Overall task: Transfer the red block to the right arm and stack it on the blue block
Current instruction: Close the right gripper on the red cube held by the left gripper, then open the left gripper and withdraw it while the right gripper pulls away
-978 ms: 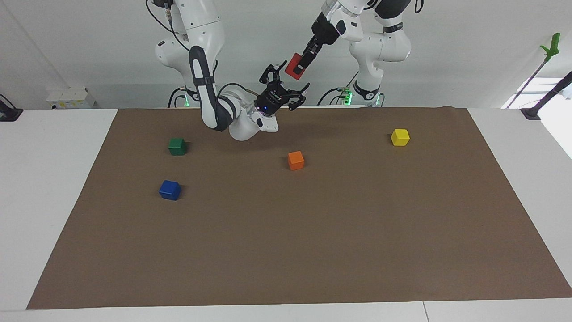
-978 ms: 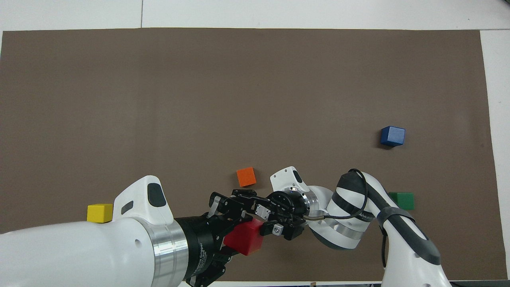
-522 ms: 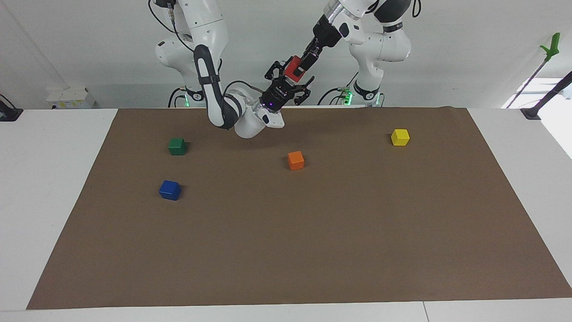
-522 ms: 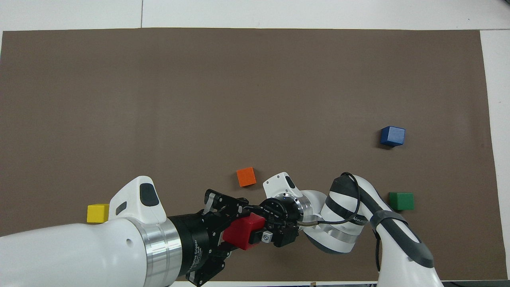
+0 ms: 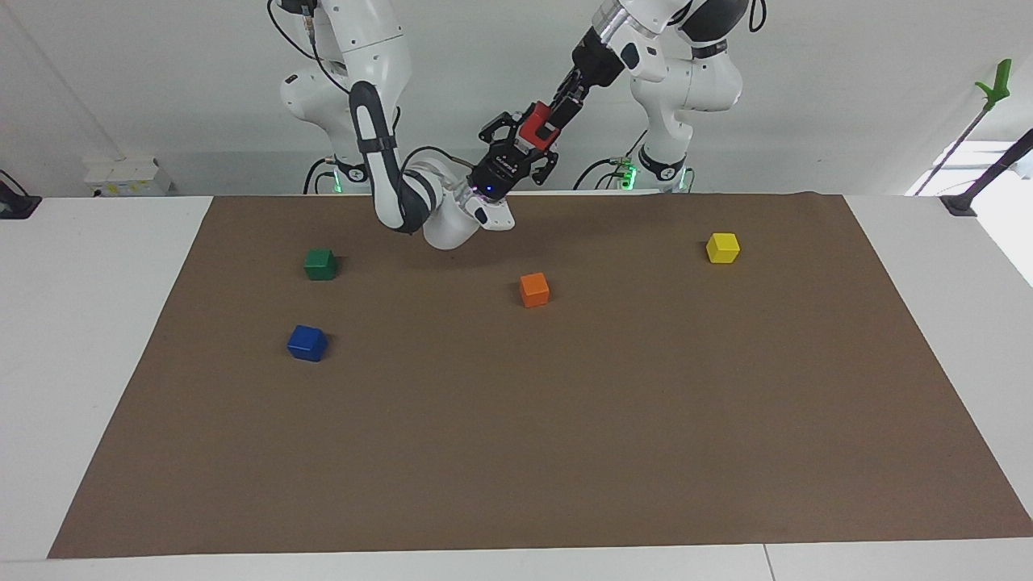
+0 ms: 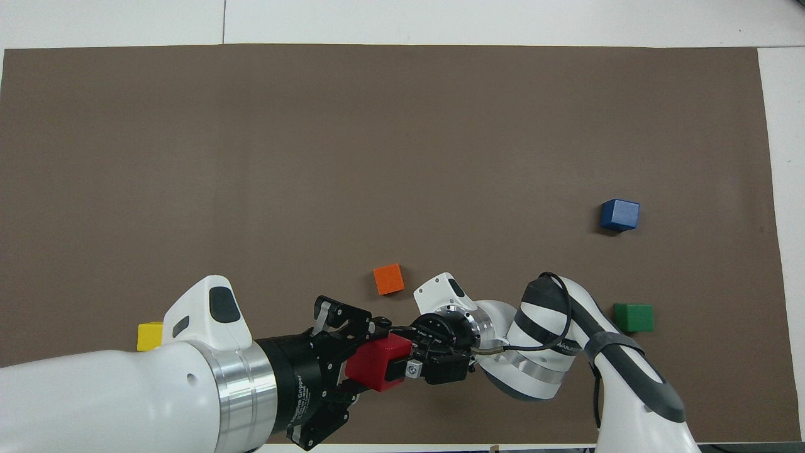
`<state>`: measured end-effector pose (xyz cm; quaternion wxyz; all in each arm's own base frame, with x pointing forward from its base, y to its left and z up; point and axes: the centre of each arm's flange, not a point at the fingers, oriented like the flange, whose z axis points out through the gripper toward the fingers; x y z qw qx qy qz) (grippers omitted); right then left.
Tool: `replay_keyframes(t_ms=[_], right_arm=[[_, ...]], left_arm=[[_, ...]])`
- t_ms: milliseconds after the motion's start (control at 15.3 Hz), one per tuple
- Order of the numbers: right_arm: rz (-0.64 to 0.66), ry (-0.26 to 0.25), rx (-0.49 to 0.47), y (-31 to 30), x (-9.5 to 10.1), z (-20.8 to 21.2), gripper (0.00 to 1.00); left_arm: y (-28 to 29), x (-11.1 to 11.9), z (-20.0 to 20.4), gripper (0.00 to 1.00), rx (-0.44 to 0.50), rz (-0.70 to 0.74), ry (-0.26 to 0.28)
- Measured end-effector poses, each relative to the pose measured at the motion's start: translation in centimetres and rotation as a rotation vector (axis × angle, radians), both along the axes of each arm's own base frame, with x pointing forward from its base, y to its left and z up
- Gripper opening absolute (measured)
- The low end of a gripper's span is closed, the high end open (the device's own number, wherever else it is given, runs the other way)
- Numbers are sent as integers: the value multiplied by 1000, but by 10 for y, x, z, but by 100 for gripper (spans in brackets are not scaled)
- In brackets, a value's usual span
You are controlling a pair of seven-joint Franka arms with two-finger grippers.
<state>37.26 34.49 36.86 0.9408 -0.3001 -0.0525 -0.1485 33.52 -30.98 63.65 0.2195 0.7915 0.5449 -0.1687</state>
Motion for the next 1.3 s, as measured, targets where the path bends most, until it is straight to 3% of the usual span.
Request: replay_keyframes(t_ms=[261, 652, 783, 913, 1043, 1304], right_arm=[[2, 2, -6, 2, 0, 0, 57], [11, 8, -4, 1, 4, 2, 57], [-4, 23, -24, -6, 14, 2, 57], [-23, 43, -60, -18, 28, 3, 57], [-30, 51, -112, -36, 43, 7, 57], [-12, 44, -336, -96, 73, 31, 57]], left_arm=[[-8, -6, 0, 100, 4, -11, -7], [8, 0, 8, 100, -4, 19, -4], [32, 7, 15, 100, 9, 38, 13], [58, 19, 23, 100, 26, 46, -6], [81, 31, 24, 100, 35, 48, -22], [108, 45, 23, 100, 48, 63, -44]])
